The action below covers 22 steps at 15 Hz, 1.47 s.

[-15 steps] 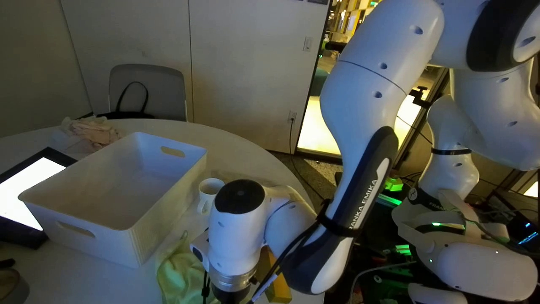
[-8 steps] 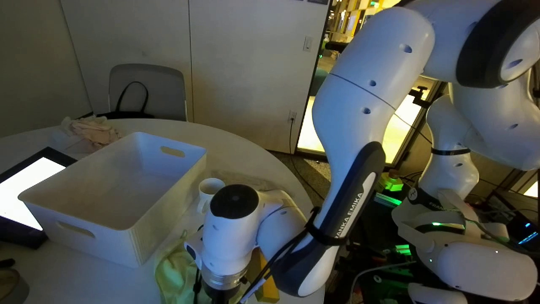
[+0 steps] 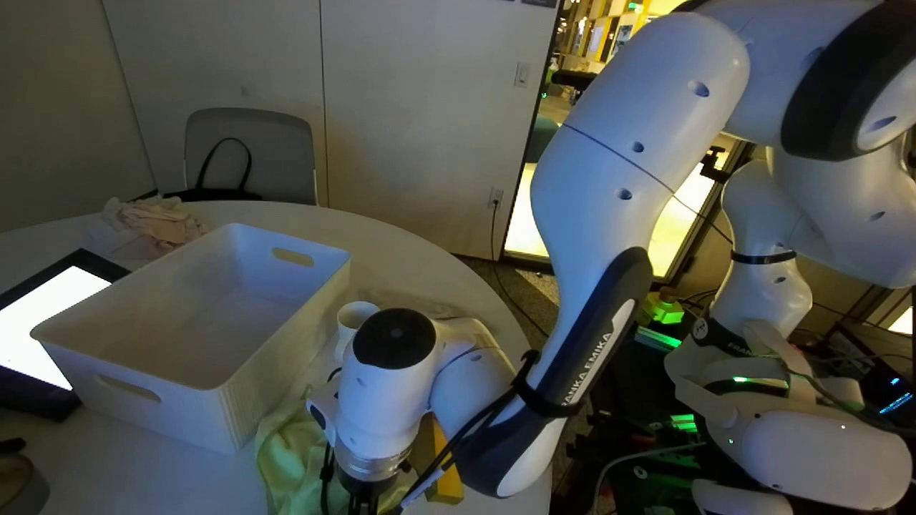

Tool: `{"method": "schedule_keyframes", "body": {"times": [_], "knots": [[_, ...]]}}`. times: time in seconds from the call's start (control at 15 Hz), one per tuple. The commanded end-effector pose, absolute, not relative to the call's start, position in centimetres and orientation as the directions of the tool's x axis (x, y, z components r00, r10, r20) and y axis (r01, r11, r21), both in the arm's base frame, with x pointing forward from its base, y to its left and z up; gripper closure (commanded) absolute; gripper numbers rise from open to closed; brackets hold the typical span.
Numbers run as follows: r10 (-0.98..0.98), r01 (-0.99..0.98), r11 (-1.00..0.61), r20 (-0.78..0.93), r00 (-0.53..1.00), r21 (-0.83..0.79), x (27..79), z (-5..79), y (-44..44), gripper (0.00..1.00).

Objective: Put each towel in the white box, and each item from the towel in the white mug

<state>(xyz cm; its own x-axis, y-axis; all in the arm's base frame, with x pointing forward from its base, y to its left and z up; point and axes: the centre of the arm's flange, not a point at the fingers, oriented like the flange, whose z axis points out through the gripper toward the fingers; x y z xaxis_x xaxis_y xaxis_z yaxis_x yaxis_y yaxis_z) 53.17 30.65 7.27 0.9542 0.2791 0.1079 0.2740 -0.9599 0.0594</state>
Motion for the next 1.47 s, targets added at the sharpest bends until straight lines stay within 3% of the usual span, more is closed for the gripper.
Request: {"method": "schedule_keyframes", "body": {"times": [0.0, 0.27, 0.4, 0.53, 0.8, 1.4], "knots": [[0.294, 0.287, -0.955, 0.106, 0.95, 0.081, 53.6, 7.3, 30.5, 0.64], [0.331, 0.322, -0.941, 0.086, 0.94, 0.103, 53.2, 9.5, 29.2, 0.95], [0.361, 0.351, -0.928, 0.07, 0.93, 0.122, 52.7, 11.5, 28.3, 1.0], [0.388, 0.378, -0.915, 0.047, 0.921, 0.144, 52.2, 13.9, 27.1, 0.96], [0.394, 0.374, -0.905, 0.062, 0.917, 0.204, 51.4, 19.6, 24.3, 0.96], [0.312, 0.212, -0.923, 0.303, 0.901, 0.322, 49.6, 32.2, 19.4, 0.97]]}}
